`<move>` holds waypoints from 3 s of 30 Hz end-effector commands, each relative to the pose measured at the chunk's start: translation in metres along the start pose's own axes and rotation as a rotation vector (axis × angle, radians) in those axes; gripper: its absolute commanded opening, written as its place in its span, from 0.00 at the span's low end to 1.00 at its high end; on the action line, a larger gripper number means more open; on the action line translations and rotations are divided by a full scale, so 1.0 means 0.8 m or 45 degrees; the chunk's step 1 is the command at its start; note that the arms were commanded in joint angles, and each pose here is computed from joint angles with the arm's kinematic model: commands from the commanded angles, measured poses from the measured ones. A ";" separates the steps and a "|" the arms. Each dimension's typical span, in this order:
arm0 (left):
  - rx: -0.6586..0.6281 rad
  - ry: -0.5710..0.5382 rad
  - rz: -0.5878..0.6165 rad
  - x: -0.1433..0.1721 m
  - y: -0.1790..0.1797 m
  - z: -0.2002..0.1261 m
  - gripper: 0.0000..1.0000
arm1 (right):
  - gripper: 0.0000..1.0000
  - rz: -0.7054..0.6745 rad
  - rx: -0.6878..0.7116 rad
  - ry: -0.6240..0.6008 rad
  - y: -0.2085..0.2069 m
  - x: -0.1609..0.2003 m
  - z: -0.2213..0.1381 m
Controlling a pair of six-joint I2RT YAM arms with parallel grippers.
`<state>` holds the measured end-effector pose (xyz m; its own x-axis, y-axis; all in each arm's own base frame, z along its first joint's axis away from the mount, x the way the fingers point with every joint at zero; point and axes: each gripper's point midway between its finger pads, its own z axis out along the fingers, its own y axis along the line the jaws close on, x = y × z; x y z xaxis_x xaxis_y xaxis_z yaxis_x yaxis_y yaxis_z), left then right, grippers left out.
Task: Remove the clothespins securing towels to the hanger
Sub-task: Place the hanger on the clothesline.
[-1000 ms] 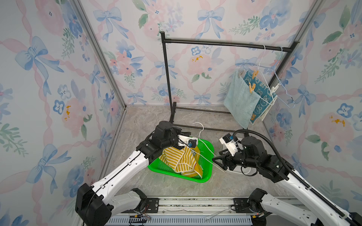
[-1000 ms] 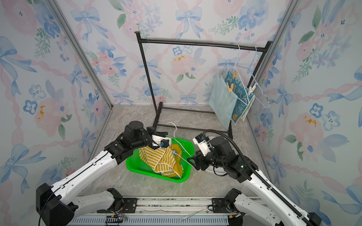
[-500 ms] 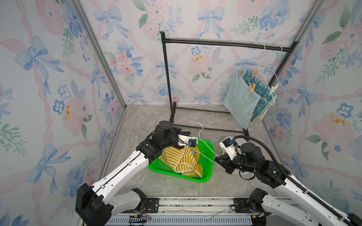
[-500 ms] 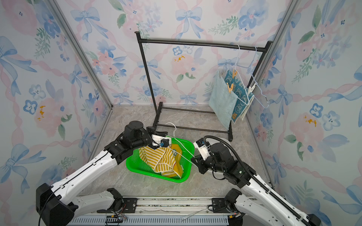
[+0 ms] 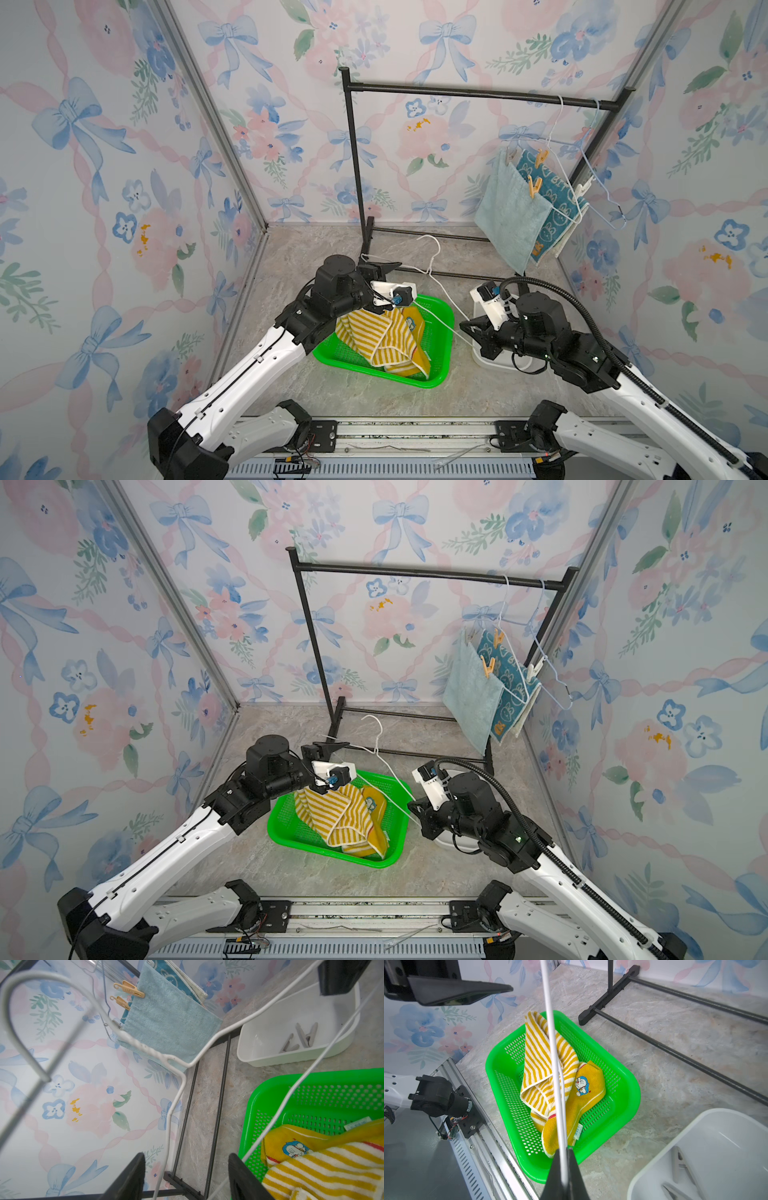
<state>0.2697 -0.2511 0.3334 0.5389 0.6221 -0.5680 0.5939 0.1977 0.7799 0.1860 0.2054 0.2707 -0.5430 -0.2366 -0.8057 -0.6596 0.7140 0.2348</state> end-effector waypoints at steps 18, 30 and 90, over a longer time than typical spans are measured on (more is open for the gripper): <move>-0.524 0.283 -0.408 0.096 -0.007 -0.104 0.91 | 0.00 0.075 0.254 -0.137 -0.056 -0.207 0.006; -0.479 0.379 -0.446 0.151 -0.049 -0.088 0.92 | 0.00 0.113 0.244 -0.254 -0.092 -0.337 0.056; -0.511 0.197 -0.608 0.123 -0.019 -0.090 0.97 | 0.70 0.062 0.199 -0.307 -0.074 -0.349 0.013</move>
<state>0.2716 -0.1318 0.2539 0.1134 0.5879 -0.8009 0.4610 0.6830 0.5666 0.3934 0.2497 0.4670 -0.4537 -0.0373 -0.8904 -0.5573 0.7915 0.2508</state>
